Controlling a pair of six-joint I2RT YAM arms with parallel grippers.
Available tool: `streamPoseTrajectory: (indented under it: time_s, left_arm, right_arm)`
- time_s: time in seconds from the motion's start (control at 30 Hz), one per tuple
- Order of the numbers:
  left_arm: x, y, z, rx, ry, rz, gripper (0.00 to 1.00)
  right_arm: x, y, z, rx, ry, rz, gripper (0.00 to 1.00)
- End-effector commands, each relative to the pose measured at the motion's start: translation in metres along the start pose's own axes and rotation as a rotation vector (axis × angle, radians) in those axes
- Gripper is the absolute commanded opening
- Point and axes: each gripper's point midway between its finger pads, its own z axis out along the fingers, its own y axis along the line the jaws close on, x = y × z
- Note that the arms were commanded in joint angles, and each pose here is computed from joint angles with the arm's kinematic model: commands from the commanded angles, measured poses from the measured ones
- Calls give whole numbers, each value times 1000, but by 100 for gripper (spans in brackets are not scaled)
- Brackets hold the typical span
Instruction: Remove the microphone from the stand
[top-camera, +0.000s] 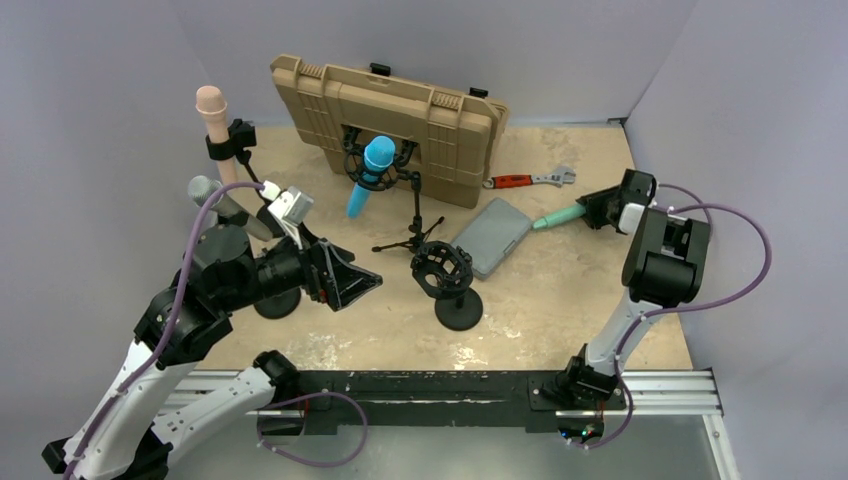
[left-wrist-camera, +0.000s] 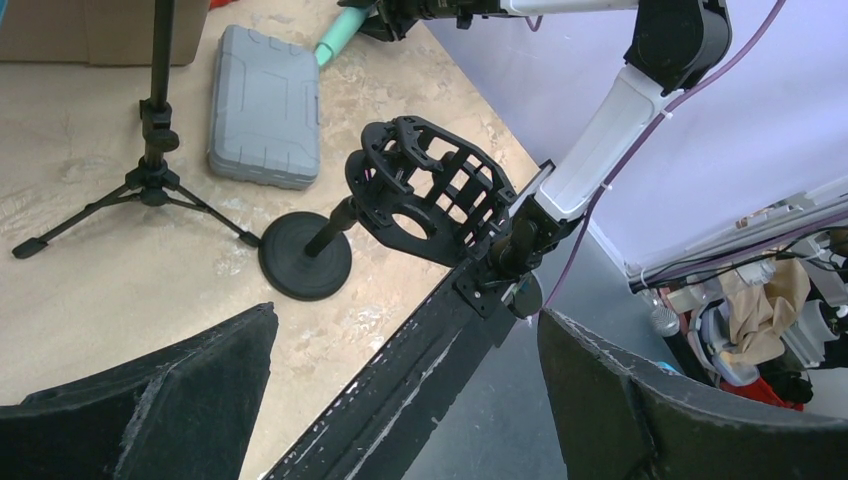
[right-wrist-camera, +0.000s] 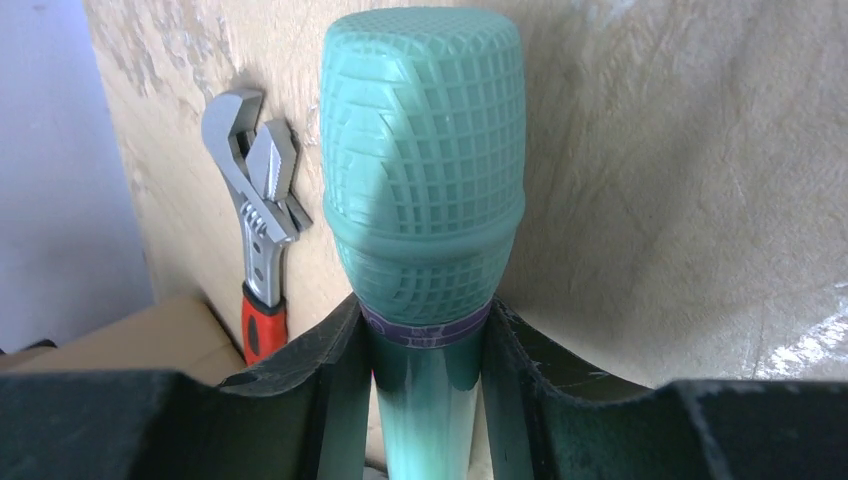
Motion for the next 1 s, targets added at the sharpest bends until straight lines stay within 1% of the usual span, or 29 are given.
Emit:
streamPoseTrajectory:
  time_s: [0.0, 0.13, 0.2, 0.27, 0.37, 0.43, 0.5, 0.6, 0.7, 0.77, 0.87, 0.97]
  left_arm:
    - [-7, -8, 0, 32, -17, 5, 99]
    - [-5, -5, 0, 20, -12, 7, 99]
    - [-5, -5, 0, 18, -13, 9, 99]
    - [-5, -4, 0, 13, -10, 11, 99]
    - [-4, -3, 3, 9, 3, 14, 99]
    - [-2, -3, 7, 16, 23, 7, 100]
    - [1, -7, 12, 42, 50, -8, 99]
    - [6, -10, 22, 68, 77, -44, 100]
    - [13, -13, 33, 100, 108, -70, 100]
    - [19, -14, 44, 114, 139, -80, 100]
    - [28, -21, 61, 136, 188, -78, 99]
    - [34, -29, 74, 161, 204, -67, 99]
  right_arm:
    - [-6, 18, -1, -43, -54, 129, 13]
    - [-5, 19, 1, -26, -68, 108, 29]
    - [-5, 20, 1, -28, -69, 89, 40]
    - [-7, 20, -1, -29, -74, 76, 47]
    - [-7, 22, -4, -42, -77, 42, 69]
    - [-6, 25, -8, -57, -73, 11, 78]
    - [-4, 28, -15, -78, -68, -27, 81]
    - [-3, 32, -31, -100, -73, -111, 81]
    - [6, 42, -51, -161, -39, -297, 82]
    - [15, 52, -67, -202, -42, -408, 82]
    - [36, 66, -96, -226, -86, -548, 82]
    - [75, 74, -124, -290, -59, -654, 82]
